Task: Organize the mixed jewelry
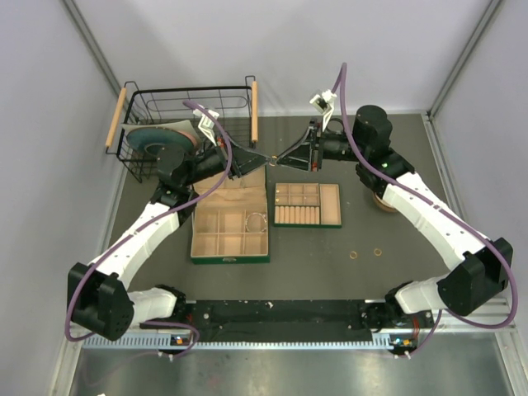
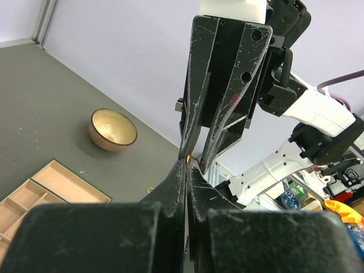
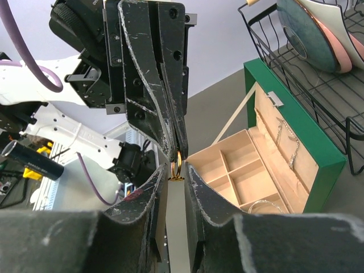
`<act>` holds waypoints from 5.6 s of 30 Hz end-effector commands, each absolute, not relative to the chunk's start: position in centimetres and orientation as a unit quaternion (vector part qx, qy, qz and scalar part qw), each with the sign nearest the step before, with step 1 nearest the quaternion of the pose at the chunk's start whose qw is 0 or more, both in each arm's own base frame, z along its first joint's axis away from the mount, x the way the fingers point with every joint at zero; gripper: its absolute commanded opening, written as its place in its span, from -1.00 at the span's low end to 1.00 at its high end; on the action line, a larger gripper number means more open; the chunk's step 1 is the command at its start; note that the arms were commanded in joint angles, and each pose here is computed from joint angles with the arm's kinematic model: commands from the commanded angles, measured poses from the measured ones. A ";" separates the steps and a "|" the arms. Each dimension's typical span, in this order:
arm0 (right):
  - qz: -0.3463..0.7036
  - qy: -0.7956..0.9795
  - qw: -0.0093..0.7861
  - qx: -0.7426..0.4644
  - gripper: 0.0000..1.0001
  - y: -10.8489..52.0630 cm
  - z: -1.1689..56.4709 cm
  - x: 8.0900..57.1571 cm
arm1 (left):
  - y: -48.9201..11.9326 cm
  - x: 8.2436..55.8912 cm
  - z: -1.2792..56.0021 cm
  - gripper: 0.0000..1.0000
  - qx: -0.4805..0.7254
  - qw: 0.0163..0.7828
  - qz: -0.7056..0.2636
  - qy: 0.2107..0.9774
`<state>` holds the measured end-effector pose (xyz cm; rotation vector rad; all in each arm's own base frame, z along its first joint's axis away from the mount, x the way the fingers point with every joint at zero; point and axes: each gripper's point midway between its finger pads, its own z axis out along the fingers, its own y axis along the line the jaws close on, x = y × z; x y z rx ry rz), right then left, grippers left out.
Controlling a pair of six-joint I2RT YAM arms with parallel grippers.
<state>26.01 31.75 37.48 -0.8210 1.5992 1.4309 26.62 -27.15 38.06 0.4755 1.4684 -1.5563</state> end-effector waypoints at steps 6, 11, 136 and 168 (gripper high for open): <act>0.571 0.610 0.429 -0.343 -0.75 31.6 39.6 25.8 | -26.9 25.9 39.6 -1.00 0.213 0.487 -0.627 0.570; 0.571 0.613 0.424 -0.344 -0.96 31.7 39.5 25.7 | -26.9 25.9 39.6 -1.00 0.213 0.488 -0.627 0.568; 0.061 0.970 0.196 -0.134 -1.00 21.3 3.5 32.7 | -8.7 31.4 33.2 0.06 0.062 0.607 -0.171 0.774; 0.111 0.902 0.345 -0.235 -0.14 20.2 17.7 33.2 | -9.5 29.7 34.2 0.07 0.128 0.616 -0.171 0.758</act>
